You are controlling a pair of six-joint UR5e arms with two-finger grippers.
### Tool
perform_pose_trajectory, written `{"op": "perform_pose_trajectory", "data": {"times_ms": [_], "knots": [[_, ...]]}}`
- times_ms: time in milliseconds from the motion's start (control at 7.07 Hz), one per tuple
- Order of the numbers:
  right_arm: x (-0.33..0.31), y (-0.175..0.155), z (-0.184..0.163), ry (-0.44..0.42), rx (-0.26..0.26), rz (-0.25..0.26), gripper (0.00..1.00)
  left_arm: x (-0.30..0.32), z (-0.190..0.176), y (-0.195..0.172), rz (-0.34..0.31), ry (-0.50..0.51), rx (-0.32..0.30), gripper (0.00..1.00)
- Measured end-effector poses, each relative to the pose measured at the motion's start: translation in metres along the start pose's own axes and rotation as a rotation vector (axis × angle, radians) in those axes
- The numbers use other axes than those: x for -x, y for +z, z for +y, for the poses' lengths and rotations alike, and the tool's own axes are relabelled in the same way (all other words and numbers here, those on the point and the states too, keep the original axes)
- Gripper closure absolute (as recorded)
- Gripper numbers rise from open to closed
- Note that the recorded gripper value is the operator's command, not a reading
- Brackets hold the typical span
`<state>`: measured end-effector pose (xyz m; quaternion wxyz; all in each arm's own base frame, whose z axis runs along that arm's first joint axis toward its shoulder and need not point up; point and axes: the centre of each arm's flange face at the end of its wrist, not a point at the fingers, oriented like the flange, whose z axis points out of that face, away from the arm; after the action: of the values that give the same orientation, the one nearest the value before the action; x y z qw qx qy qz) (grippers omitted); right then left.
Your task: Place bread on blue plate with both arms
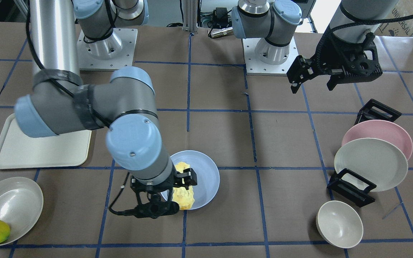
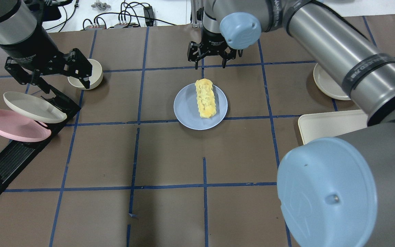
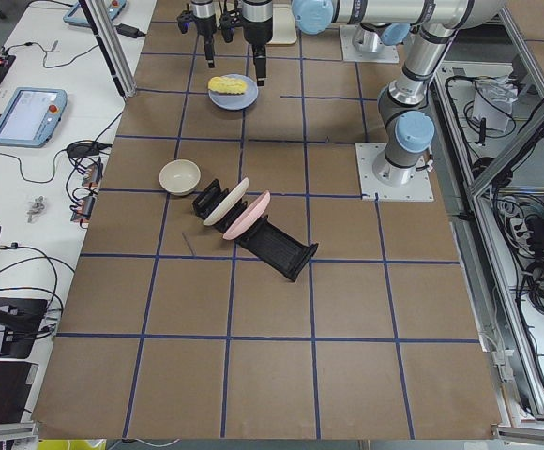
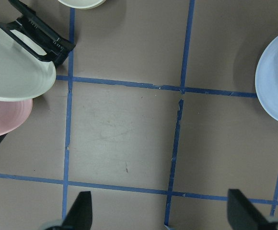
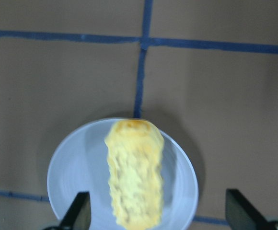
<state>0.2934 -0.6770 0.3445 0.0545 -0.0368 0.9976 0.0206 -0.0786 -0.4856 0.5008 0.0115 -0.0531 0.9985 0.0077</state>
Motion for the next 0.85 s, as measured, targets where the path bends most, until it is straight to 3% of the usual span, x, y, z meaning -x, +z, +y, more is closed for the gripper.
{"op": "perform_pose_trajectory", "data": {"times_ms": [424,566,848], "knots": [[-0.145,-0.13,0.052,0.025,0.065,0.029,0.03,0.0,0.007,-0.002,-0.003,-0.013,-0.005,0.0],[-0.167,-0.151,0.076,0.043,0.092,0.063,0.06,0.0,0.006,0.0,-0.004,-0.017,-0.002,0.0],[-0.17,-0.169,0.129,0.077,0.114,0.097,0.01,0.001,0.005,0.001,-0.007,-0.018,-0.002,0.0]]}}
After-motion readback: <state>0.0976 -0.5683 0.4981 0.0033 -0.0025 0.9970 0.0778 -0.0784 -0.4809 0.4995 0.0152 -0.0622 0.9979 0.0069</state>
